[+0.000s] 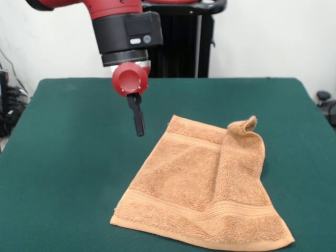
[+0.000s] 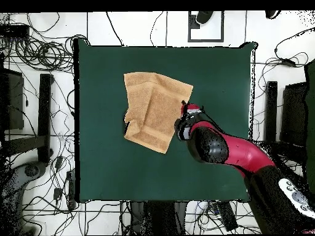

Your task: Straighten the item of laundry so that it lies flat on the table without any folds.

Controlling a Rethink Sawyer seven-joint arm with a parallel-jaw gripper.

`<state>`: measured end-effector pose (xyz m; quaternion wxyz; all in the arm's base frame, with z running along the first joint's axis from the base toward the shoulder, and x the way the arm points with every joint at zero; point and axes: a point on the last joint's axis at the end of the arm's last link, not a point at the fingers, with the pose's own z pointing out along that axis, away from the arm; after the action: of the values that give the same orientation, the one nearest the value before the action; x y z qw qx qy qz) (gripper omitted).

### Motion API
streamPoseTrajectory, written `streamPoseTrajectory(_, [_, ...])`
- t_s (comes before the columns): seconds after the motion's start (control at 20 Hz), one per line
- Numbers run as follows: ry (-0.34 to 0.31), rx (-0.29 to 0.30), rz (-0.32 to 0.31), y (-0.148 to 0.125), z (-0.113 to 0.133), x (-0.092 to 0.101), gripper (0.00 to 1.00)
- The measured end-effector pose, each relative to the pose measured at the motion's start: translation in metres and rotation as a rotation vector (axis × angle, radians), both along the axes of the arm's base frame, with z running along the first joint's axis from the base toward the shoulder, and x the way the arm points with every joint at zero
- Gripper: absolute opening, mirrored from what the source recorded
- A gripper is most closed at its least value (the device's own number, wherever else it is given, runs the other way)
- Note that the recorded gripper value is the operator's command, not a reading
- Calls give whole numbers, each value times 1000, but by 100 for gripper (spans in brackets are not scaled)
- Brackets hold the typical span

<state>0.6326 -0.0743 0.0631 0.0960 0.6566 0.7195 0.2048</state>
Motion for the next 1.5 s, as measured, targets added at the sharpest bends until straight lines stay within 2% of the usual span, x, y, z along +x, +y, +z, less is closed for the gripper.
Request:
streamPoseTrajectory(0.45, [-19,-4,-2,9,-8,11,100])
streamPoseTrajectory(1.5, [-18,-7,-22,6,-4,14,100])
